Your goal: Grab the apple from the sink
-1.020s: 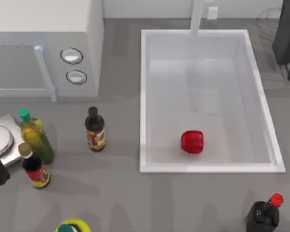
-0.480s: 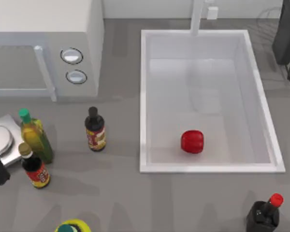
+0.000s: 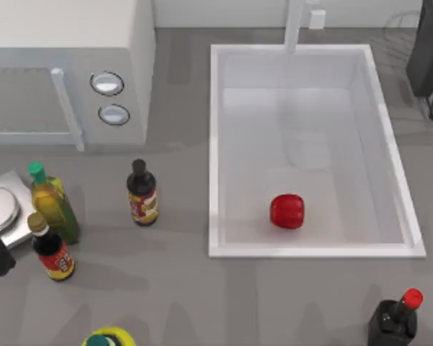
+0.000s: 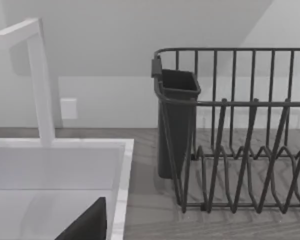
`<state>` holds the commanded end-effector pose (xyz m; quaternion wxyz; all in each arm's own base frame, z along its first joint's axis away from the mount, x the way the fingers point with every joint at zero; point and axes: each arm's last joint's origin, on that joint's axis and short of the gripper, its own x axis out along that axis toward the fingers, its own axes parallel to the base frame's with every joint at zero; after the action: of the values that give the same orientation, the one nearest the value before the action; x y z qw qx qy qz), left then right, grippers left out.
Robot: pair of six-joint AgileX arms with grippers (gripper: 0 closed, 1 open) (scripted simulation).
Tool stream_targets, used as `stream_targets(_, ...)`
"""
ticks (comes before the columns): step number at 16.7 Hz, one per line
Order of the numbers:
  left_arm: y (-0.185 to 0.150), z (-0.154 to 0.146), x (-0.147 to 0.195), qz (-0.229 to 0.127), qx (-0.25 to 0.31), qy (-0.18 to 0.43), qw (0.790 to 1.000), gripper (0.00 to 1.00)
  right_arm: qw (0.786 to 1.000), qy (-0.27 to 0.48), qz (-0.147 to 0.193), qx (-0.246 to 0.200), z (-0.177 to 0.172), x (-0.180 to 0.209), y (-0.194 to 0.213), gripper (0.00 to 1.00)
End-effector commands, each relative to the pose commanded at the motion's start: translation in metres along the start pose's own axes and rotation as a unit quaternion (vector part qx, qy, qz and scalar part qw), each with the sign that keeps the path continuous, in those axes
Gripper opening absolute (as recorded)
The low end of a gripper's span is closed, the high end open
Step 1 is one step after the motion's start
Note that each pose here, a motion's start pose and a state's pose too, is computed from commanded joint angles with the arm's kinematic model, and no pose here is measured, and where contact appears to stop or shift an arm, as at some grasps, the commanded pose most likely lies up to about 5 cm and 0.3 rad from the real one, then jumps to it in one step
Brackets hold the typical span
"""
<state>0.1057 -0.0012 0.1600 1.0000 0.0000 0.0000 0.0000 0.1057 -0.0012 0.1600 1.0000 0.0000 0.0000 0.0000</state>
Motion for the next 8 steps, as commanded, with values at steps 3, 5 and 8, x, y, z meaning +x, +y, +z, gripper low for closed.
stream_targets(3, 0.0, 0.0, 0.0, 0.0, 0.0, 0.0, 1.0, 1.0, 1.0, 0.0, 0.0, 0.0, 0.0, 0.0, 0.0, 1.0)
stream_targets(5, 0.0, 0.0, 0.0, 0.0, 0.0, 0.0, 1.0, 1.0, 1.0, 0.0, 0.0, 0.0, 0.0, 0.0, 0.0, 1.0)
stream_targets(8, 0.0, 0.0, 0.0, 0.0, 0.0, 0.0, 1.0, 1.0, 1.0, 0.008, 0.003, 0.003, 0.0042, 0.0002, 0.0007, 1.0)
